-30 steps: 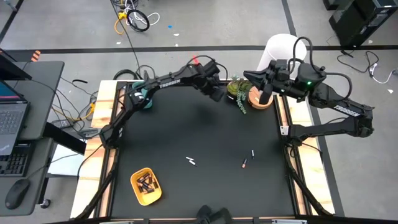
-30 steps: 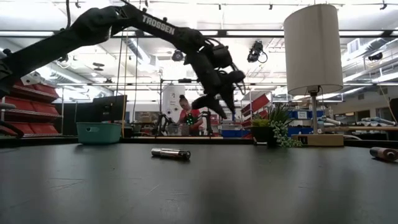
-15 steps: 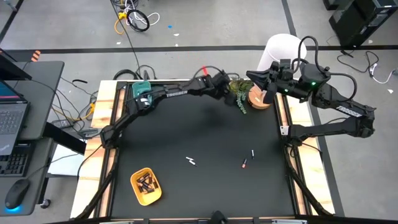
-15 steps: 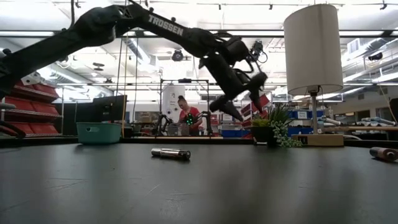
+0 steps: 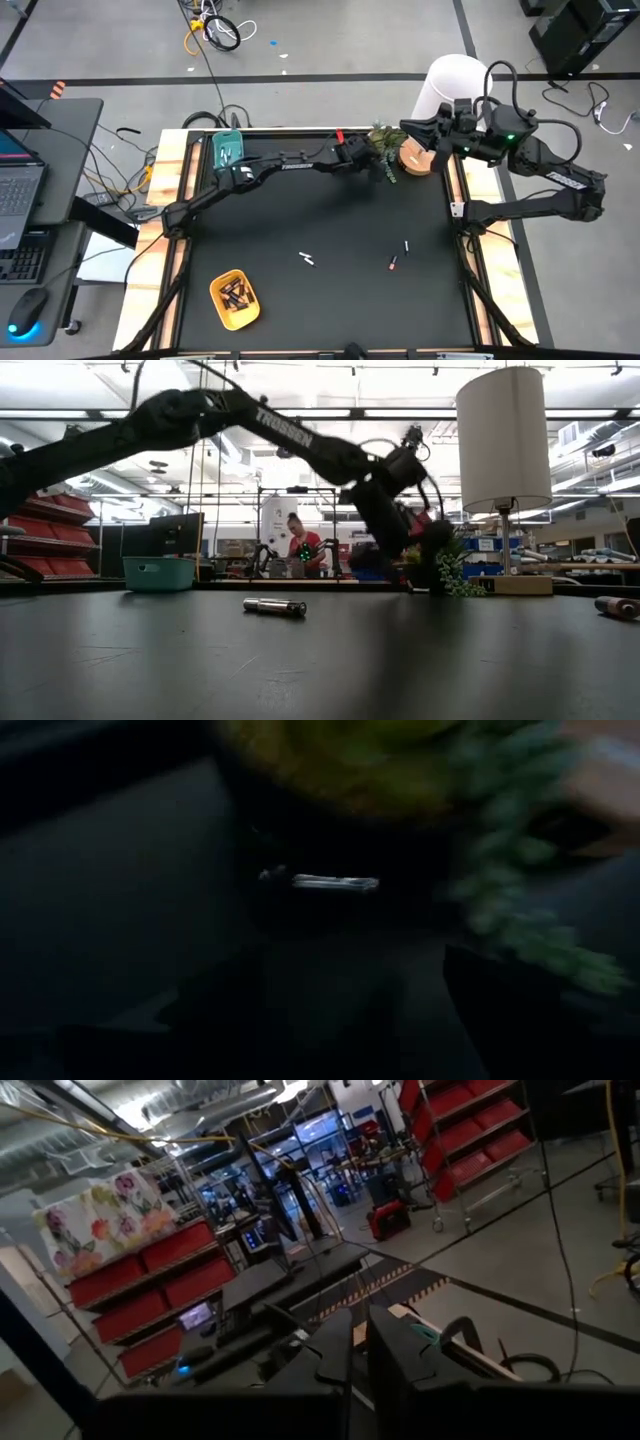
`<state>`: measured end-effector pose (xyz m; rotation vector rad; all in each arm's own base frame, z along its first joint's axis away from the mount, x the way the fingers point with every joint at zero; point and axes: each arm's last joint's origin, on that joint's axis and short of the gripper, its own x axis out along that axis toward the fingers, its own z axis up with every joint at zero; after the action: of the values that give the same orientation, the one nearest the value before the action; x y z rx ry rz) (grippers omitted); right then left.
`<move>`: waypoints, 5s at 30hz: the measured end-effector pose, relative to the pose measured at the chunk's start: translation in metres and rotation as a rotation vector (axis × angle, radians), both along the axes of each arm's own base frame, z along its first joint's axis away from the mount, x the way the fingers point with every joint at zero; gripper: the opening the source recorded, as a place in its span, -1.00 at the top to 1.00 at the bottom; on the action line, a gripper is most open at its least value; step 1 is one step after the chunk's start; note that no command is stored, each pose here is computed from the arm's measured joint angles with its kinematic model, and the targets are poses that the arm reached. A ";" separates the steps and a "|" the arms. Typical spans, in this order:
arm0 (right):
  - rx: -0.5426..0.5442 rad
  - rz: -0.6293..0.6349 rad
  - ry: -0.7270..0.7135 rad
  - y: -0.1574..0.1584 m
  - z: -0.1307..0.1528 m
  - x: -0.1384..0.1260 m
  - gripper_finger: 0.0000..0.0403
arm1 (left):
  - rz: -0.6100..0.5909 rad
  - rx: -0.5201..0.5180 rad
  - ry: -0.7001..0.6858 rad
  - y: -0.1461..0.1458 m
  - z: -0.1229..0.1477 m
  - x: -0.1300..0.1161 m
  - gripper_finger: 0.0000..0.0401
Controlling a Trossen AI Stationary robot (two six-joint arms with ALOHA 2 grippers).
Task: Sort batteries
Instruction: Put the silver battery into the blue bin
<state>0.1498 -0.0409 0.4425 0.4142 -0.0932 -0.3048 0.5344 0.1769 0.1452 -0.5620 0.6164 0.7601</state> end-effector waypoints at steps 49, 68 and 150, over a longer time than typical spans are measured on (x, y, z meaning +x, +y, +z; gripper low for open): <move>0.089 -0.104 0.356 0.021 -0.123 0.041 0.89 | -0.045 0.238 0.089 -0.094 0.158 -0.170 0.16; -0.023 -0.362 0.537 -0.014 -0.296 0.095 0.52 | -0.218 0.183 -0.113 -0.125 0.161 -0.309 0.17; 0.240 -0.546 0.794 -0.119 -0.340 0.081 0.00 | -0.346 0.163 -0.098 -0.122 0.160 -0.311 0.17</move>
<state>0.2311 -0.1601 0.1026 0.4746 0.6239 -1.0040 0.2237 0.0550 0.3050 -0.3280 0.5370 0.4490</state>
